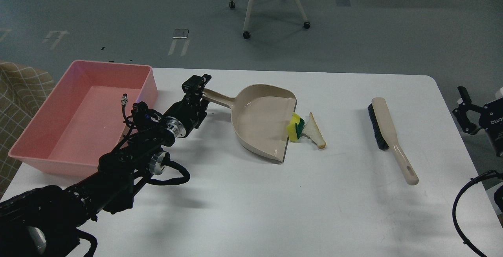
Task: Sweep and dump garbage into bin
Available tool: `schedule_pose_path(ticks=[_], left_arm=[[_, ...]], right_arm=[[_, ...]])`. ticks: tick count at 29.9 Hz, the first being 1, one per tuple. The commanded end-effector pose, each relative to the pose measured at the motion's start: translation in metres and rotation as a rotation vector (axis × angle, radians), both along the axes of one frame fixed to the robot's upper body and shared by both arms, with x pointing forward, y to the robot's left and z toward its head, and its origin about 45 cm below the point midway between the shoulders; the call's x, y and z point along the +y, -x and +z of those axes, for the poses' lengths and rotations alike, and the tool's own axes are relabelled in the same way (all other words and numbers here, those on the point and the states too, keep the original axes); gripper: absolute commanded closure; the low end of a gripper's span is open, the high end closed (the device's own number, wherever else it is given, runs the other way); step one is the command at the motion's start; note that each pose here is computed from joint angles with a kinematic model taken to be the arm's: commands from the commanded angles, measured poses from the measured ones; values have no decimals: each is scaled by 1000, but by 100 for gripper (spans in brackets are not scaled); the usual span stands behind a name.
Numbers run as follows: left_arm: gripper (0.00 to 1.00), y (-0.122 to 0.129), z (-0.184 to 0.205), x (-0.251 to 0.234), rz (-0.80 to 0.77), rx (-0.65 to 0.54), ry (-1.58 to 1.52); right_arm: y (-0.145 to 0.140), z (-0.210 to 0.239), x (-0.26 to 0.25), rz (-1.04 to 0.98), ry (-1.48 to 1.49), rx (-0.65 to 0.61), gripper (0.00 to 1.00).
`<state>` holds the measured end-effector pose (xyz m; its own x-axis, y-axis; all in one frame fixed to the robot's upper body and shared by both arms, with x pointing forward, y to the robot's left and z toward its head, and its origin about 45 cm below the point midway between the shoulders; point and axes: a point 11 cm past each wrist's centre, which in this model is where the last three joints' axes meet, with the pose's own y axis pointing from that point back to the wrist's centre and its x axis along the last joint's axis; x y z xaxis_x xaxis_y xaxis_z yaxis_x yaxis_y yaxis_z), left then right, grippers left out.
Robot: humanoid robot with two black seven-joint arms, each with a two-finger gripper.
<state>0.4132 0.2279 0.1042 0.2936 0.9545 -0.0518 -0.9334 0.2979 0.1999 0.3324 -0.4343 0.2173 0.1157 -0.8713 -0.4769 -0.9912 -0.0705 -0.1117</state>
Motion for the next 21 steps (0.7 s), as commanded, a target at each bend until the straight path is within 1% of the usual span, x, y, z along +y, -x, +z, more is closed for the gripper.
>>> schedule_pose_path(ticks=[1,2,4,9,13,15,21], left_arm=[[57,1,-1,-1,-2,1,0],[60,1,-1,-2,-4,1,0],[70,3,-4,-4,-21,8,-18],[81,5,-6,-3,-32,-3,-39],[84,5,-8,-2,-30,-5,-48],[91,5,-7,-1,-31,-12,-51],[93,0,1,-4,-45,-45,-53]], right_arm=[[0,0,0,0,0,1,0],[0,0,0,0,0,0,0],[0,0,0,0,0,1,0],[0,0,0,0,0,1,0],[0,0,0,0,0,1,0],[0,0,0,0,0,1,0],[0,0,-1,-1,4,0,0]])
